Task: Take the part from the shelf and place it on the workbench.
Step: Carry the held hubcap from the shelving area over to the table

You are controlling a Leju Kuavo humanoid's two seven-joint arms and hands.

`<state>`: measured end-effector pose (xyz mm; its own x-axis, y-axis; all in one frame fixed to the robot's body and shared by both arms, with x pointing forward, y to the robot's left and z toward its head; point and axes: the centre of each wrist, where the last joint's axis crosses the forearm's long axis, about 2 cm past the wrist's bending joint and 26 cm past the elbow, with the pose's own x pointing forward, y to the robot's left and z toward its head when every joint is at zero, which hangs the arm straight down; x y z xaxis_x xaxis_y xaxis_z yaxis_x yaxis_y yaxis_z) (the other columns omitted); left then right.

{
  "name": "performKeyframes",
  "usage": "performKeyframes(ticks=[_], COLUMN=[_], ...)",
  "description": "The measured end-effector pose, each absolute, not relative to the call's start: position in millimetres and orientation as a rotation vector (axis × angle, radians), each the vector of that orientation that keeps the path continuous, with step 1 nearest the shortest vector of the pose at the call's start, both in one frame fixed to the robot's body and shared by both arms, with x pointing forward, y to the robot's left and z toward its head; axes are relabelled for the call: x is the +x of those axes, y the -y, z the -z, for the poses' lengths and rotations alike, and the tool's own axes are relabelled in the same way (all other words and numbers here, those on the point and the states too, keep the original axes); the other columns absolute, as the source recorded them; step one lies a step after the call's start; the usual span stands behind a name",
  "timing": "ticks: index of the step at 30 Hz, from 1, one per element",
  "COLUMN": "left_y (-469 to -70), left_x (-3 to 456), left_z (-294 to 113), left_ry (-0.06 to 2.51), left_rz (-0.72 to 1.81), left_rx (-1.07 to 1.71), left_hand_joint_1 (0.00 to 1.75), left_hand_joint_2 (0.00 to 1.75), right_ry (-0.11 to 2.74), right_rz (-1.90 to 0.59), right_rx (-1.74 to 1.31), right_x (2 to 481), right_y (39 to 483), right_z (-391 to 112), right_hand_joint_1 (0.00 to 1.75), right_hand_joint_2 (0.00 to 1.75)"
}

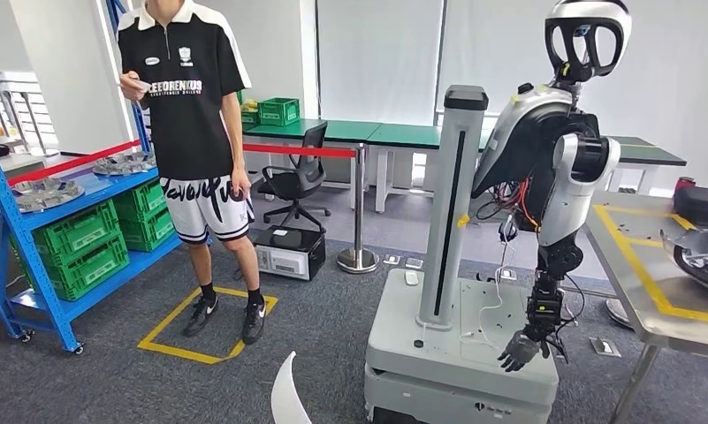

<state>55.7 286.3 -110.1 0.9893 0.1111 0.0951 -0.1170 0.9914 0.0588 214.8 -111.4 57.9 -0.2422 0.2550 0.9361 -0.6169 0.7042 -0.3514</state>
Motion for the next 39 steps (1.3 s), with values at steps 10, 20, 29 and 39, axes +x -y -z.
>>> performKeyframes(ticks=[10, 20, 29, 39], left_y=[-285.6, -284.8, -285.7, -285.5], left_x=[55.2, 57.8, 55.1, 54.5], left_z=[110.1, 109.7, 110.1, 110.2], left_ry=[0.090, 0.096, 0.090, 0.089], left_rz=[-0.116, -0.116, -0.116, -0.116], left_rx=[0.063, 0.062, 0.063, 0.063], left_hand_joint_1=[0.00, 0.00, 0.00, 0.00], left_hand_joint_2=[1.75, 1.75, 1.75, 1.75], right_ry=[1.620, 1.627, 1.626, 1.624], right_rz=[-0.840, -0.840, -0.839, -0.840], right_rx=[0.299, 0.299, 0.300, 0.299], right_x=[214.0, 215.5, 215.0, 214.6], right_y=[112.0, 111.6, 111.3, 111.6], right_z=[-57.4, -59.0, -58.9, -58.4], right_hand_joint_1=[1.75, 1.75, 1.75, 1.75], right_hand_joint_2=[1.75, 1.75, 1.75, 1.75])
